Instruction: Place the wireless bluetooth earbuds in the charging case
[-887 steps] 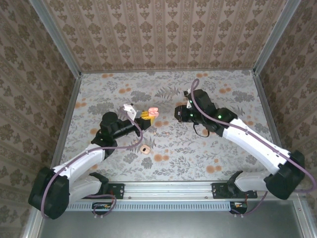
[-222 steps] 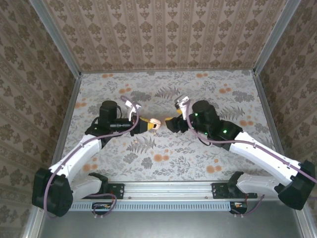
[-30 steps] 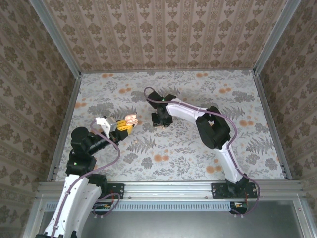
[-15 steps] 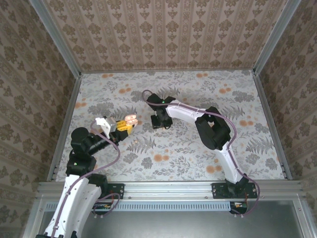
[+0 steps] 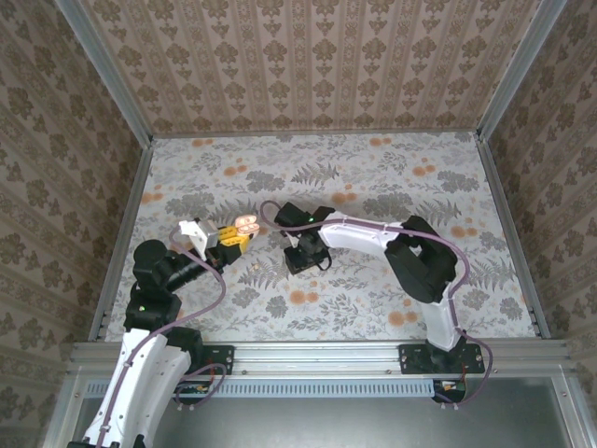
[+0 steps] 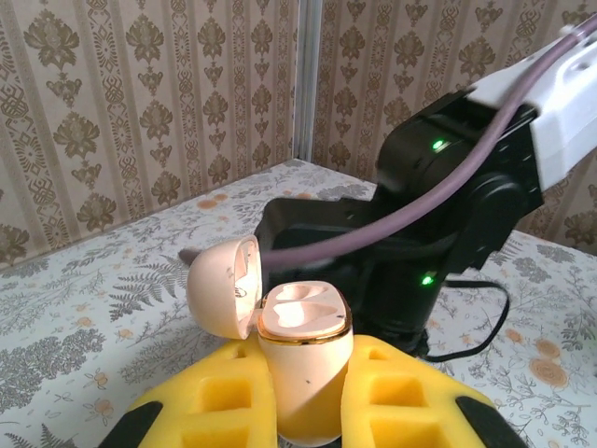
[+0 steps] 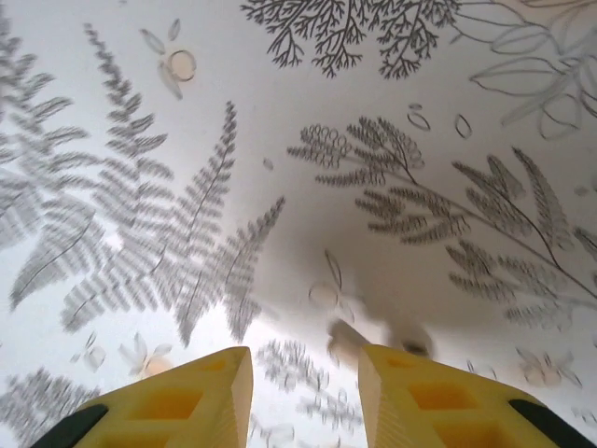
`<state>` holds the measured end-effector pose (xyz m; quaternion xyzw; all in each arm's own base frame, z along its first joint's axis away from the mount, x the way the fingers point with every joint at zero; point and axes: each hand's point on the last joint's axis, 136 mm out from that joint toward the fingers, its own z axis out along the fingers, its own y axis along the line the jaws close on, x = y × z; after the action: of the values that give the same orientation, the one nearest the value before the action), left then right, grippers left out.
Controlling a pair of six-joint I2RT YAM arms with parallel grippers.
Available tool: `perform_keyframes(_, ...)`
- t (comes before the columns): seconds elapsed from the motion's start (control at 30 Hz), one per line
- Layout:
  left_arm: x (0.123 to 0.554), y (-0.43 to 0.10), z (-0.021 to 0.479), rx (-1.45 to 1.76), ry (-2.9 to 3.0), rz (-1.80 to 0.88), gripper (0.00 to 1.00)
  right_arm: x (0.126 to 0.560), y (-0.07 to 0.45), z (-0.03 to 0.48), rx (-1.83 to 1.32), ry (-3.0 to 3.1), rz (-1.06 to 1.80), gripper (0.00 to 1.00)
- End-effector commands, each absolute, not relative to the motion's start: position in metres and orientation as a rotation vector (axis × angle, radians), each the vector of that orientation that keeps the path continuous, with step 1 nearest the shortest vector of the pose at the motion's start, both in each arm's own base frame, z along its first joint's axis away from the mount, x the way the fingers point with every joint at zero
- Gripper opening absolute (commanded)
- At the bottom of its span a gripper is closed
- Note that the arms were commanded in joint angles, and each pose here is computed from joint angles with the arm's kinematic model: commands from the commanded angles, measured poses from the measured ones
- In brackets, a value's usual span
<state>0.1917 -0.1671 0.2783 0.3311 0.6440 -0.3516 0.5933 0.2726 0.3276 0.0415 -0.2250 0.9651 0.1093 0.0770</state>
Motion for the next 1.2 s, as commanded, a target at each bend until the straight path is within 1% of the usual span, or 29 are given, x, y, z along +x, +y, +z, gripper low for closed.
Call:
perform_keyframes(0.0, 0.193, -0.167, 0.284, 0.761, 1.472, -0.821, 0.0, 0.282, 0.34, 0.082, -0.649, 2.776, 0.462, 0.36)
perform_keyframes(0.17, 0.193, -0.167, 0.285, 0.761, 1.471, -0.822, 0.0, 0.284, 0.34, 0.082, -0.478, 2.846, 0.441, 0.35)
perform_keyframes(0.33, 0.193, -0.167, 0.287, 0.761, 1.472, -0.819, 0.0, 0.265, 0.329, 0.063, -0.191, 2.916, 0.467, 0.34)
perform_keyframes(0.43, 0.195, -0.167, 0.285, 0.761, 1.479, -0.825, 0.0, 0.251, 0.32, 0.054, -0.066, 2.943, 0.484, 0.45)
perform_keyframes(0.5, 0.195, -0.168, 0.283, 0.764, 1.484, -0.833, 0.0, 0.243, 0.315, 0.046, -0.013, 2.971, 0.484, 0.47)
perform_keyframes(0.73, 0.194, -0.169, 0.283, 0.762, 1.484, -0.836, 0.0, 0.253, 0.326, 0.039, -0.002, 2.964, 0.501, 0.47)
perform_keyframes(0.83, 0.193, -0.168, 0.283, 0.763, 1.484, -0.828, 0.0, 0.264, 0.328, 0.038, -0.006, 2.959, 0.47, 0.47)
perform_keyframes(0.93, 0.193, -0.168, 0.282, 0.763, 1.484, -0.825, 0.0, 0.266, 0.318, 0.031, 0.018, 2.988, 0.381, 0.46)
perform_keyframes(1.17, 0.193, -0.168, 0.28, 0.765, 1.49, -0.817, 0.0, 0.27, 0.316, 0.024, 0.005, 3.008, 0.333, 0.46)
